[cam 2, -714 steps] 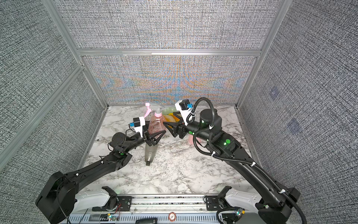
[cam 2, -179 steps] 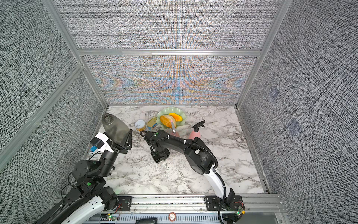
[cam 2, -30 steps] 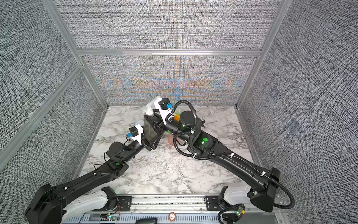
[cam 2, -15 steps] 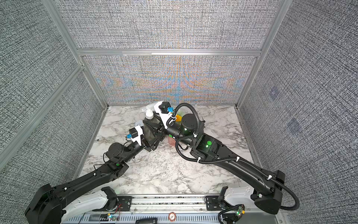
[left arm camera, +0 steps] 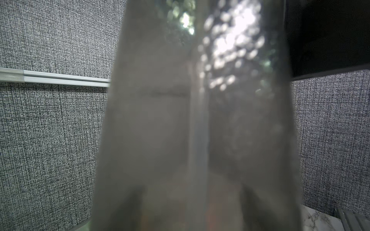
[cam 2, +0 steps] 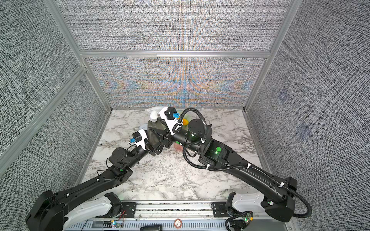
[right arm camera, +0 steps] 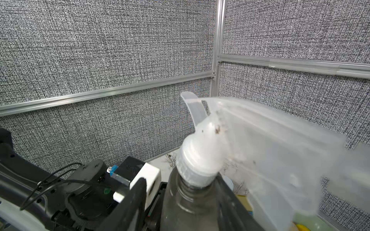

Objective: Attach spray nozzles to spray bottles
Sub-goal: Insert the spray nozzle into the spray bottle, then screw the spray nozzle on the spray bottle.

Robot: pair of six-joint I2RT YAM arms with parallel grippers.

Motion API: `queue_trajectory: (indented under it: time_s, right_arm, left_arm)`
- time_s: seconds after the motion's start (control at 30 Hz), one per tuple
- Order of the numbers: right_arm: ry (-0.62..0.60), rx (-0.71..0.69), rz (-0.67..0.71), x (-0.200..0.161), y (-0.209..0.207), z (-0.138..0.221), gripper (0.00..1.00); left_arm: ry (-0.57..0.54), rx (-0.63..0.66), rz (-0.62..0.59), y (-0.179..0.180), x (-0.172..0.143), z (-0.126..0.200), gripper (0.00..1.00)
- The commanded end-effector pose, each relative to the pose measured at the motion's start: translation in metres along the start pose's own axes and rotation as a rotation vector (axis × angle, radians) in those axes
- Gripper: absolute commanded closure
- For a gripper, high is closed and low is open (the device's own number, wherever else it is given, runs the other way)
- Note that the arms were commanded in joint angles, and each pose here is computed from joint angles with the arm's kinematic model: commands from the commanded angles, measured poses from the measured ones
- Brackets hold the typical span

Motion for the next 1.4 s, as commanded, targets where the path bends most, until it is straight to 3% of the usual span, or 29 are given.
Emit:
queue_trajectory:
  time_s: [0.0,0.73,1.07,1.23,1.37]
  right_arm:
    - [0.054,0.015,0.014,-0.009,0.004,0.0,0.44]
    - [0.164,0.083,0.001,-0.028,0.017,0.005,0.44]
    - [0.29,0.029,-0.051,-0.074,0.01,0.038,0.49]
    - [0.267,-0.033,-0.036,-0.065,-0.002,0.052,0.49]
    - [0.193,-0.067,-0.017,-0.036,-0.016,0.064,0.48]
  left_arm:
    - [-0.062,0.008,-0.021,0.001,0.014,0.001,0.36]
    - [-0.094,0.033,-0.018,0.003,0.022,0.005,0.37]
    - [-0.073,0.061,-0.018,0.007,0.015,0.004,0.38]
    - [-0.063,0.048,-0.011,0.006,0.013,0.002,0.38]
    - [-0.061,0.041,-0.012,0.005,0.013,0.002,0.38]
Point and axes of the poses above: each gripper's point midway between its finger pads, its own z axis back along the fingers, its own y axis along the line the jaws close on, x = y × z, the point moved 4 cm from there along z, back along the fingers, and after that the axes turned 3 degrees about -z, right-handed, at the moved point
